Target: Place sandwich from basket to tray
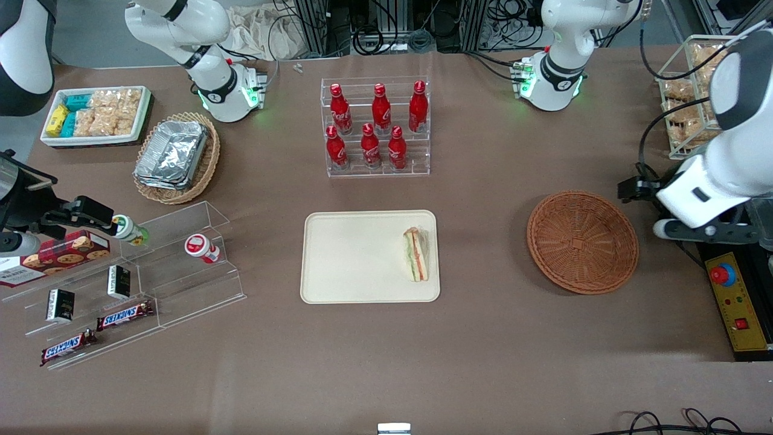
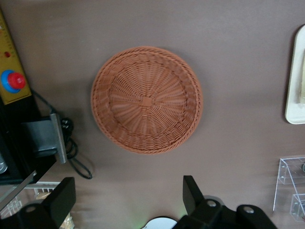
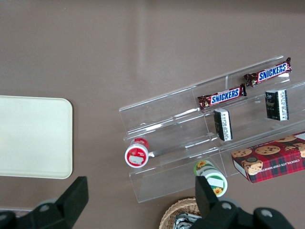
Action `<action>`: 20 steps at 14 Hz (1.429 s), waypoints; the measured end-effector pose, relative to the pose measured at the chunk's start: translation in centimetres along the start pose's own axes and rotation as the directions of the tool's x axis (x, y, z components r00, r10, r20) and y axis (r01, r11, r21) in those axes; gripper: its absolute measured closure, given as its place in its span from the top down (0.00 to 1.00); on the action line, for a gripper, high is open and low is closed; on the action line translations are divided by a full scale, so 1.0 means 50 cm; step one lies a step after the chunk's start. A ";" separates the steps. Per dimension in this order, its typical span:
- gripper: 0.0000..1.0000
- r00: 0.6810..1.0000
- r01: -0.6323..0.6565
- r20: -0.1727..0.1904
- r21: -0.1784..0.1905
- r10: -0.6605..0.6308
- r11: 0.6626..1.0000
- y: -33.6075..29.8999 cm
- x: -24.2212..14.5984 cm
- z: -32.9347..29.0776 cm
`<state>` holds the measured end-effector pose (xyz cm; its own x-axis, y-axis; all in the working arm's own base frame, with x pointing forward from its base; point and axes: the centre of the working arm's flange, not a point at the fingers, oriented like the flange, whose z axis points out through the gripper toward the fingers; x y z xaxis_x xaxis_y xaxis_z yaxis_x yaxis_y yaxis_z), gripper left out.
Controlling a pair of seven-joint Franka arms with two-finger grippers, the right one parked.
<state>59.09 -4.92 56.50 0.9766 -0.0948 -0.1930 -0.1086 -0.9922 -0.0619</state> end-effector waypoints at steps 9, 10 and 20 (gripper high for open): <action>1.00 0.992 0.115 0.047 -0.001 -0.115 0.993 -0.055 -0.004 0.016; 1.00 0.992 0.118 0.049 -0.001 -0.117 0.993 -0.058 -0.003 0.018; 1.00 0.989 0.138 0.050 0.000 -0.138 0.990 -0.082 0.004 0.029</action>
<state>59.48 -0.78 55.27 0.9718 0.0475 -0.2312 0.0277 -0.9957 -0.0880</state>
